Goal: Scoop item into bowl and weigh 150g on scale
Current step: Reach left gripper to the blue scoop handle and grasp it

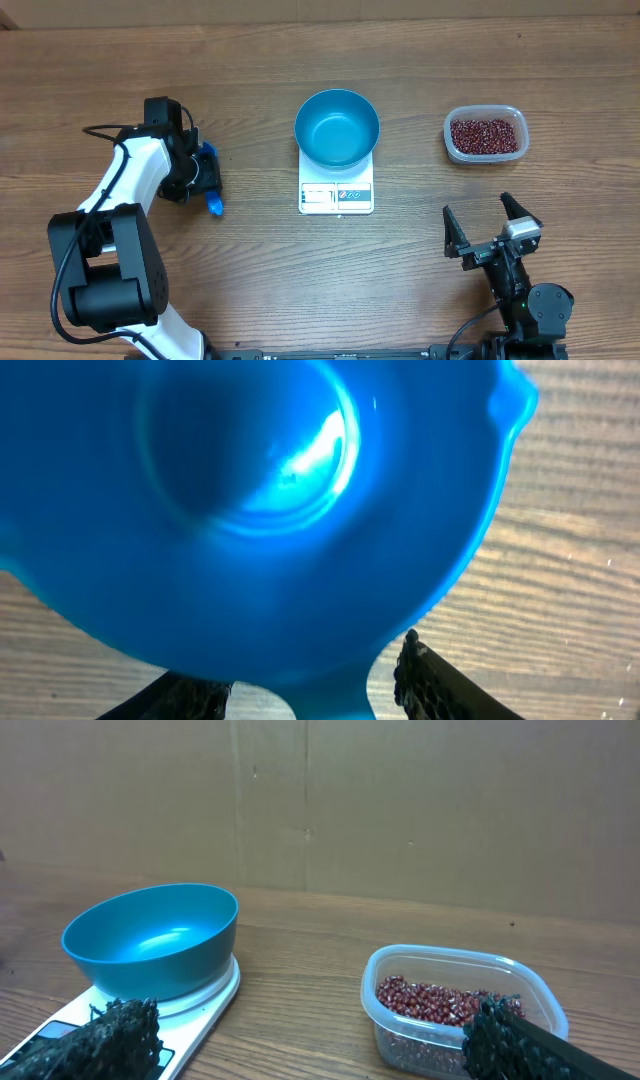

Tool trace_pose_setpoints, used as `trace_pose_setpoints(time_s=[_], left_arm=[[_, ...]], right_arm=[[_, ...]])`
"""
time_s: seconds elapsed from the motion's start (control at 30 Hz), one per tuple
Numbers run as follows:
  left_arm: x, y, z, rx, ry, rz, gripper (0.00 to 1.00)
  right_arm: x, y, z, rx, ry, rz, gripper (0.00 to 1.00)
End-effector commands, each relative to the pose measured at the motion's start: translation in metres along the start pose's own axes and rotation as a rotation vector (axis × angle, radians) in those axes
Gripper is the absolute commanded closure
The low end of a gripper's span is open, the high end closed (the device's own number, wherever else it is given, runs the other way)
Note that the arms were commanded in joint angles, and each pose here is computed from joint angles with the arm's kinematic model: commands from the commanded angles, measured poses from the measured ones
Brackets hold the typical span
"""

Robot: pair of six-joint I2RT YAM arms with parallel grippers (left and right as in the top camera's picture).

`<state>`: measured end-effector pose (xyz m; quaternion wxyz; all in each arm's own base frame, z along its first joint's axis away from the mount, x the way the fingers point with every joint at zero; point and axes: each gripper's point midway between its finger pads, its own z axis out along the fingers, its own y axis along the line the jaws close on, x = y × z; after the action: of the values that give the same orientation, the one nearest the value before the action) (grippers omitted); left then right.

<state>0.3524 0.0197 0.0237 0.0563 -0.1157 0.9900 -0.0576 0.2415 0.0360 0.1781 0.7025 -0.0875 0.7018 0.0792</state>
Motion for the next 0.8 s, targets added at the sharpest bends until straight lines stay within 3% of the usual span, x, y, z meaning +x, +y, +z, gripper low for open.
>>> trace_pose_setpoints(time_s=[0.0,0.23,0.77], left_arm=[[-0.0039,0.0009,0.0007,-0.006,-0.020,-0.007,0.45],[-0.0016,-0.0032,0.0007,0.018,-0.009,-0.008,0.59],[-0.0020,-0.0033,0.0005,0.018,-0.010,-0.009,0.81]], right_arm=[[0.0020,-0.0003,0.0003,0.004,-0.003,0.002,0.00],[0.0020,-0.0003,0.0003,0.004,-0.003,0.002,0.00],[0.0020,-0.0003,0.0003,0.004,-0.003,0.002,0.00]])
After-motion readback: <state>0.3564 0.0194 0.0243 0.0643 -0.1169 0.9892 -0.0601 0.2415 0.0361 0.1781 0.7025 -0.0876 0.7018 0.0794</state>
